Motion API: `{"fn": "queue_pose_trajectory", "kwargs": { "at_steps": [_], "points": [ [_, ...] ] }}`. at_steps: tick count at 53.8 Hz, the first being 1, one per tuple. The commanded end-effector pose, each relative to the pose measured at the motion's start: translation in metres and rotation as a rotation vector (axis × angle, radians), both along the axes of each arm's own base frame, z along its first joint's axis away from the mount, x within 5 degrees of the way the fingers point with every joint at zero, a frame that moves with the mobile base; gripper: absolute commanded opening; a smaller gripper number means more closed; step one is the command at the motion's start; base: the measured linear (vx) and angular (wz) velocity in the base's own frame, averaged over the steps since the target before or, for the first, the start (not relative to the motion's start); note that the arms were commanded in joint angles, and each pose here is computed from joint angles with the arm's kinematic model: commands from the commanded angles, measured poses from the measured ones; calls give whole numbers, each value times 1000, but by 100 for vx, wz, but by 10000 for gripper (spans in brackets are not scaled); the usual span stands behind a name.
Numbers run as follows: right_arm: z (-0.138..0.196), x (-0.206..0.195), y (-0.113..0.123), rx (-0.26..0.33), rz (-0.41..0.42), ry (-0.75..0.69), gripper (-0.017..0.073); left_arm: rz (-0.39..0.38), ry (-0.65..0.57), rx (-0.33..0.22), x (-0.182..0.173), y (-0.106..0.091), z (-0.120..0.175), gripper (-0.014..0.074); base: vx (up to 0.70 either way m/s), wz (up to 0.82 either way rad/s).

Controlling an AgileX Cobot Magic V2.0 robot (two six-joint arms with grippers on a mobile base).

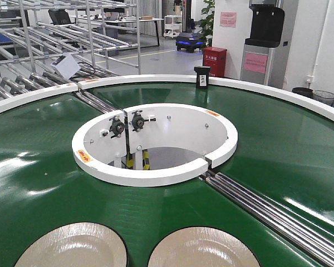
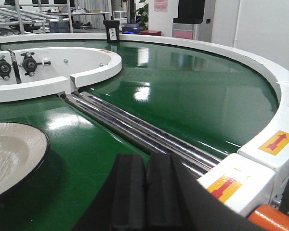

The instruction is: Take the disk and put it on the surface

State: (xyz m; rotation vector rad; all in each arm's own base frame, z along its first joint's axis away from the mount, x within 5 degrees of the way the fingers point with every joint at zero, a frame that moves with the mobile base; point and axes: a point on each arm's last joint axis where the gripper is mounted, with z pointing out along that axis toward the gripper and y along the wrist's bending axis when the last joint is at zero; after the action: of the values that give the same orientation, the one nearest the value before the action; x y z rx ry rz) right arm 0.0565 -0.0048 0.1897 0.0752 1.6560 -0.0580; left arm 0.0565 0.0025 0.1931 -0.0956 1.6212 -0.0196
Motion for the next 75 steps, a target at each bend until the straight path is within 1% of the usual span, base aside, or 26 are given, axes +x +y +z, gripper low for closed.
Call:
{"fn": "queue_pose_trajectory", "kwargs": {
  "at_steps": [1, 35, 40, 41, 44, 50, 53, 55, 58, 60, 62, 63, 65, 67, 68, 71, 74, 75],
  "points": [
    [9, -1, 0, -21, -2, -98, -9, -6, -71, -3, 0, 0, 0, 1, 0, 0],
    [10, -1, 0, -21, -1, -102, -9, -6, -72, -3, 0, 0, 0, 1, 0, 0],
    [15, -1, 0, -26, 0, -160, -9, -4, -110, 0, 0, 0, 3, 1, 0, 0],
    [15, -1, 0, -26, 0, -160, -9, -4, -135, 1, 0, 0, 6, 1, 0, 0],
    [19, -1, 0, -28, 1, -199, -9, -1, -220, 5, -2, 0, 16, 1, 0, 0],
    [25, -2, 0, -33, 2, -269, -9, 5, -445, 13, -8, 0, 41, 1, 0, 0],
    [36, -5, 1, -41, 4, -376, -9, 7, -544, 17, -13, 0, 56, 1, 0, 0],
    [44, -7, 1, -43, 5, -441, -9, 6, -575, 19, -17, 0, 68, 1, 0, 0],
    [62, -13, 2, -35, 8, -538, -9, 6, -585, 23, -21, 0, 83, 1, 0, 0],
    [76, -17, 2, -42, 8, -577, -9, 7, -583, 37, -25, 0, 100, 1, 0, 0],
    [93, -23, 3, -61, 7, -610, -9, 12, -575, 64, -28, -1, 116, 1, 0, 0],
    [105, -26, 3, -79, 3, -624, -9, 14, -581, 73, -30, -1, 127, 1, 0, 0],
    [130, -33, 4, -118, -6, -645, -9, 22, -580, 113, -32, -1, 150, 1, 0, 0],
    [146, -36, 4, -136, -12, -644, -9, 29, -578, 144, -32, -1, 171, 1, 0, -1],
    [160, -38, 4, -149, -16, -653, -9, 31, -573, 158, -30, -1, 183, 1, 0, -1],
    [193, -34, 3, -161, -21, -638, -9, 30, -549, 162, -21, -1, 211, 1, 0, 0],
    [217, -23, 2, -154, -19, -606, -9, 23, -506, 150, -4, 0, 238, 1, 0, 0],
    [226, -17, 2, -152, -19, -589, -9, 19, -480, 144, 1, 0, 242, 1, 0, 0]
  ]
}}
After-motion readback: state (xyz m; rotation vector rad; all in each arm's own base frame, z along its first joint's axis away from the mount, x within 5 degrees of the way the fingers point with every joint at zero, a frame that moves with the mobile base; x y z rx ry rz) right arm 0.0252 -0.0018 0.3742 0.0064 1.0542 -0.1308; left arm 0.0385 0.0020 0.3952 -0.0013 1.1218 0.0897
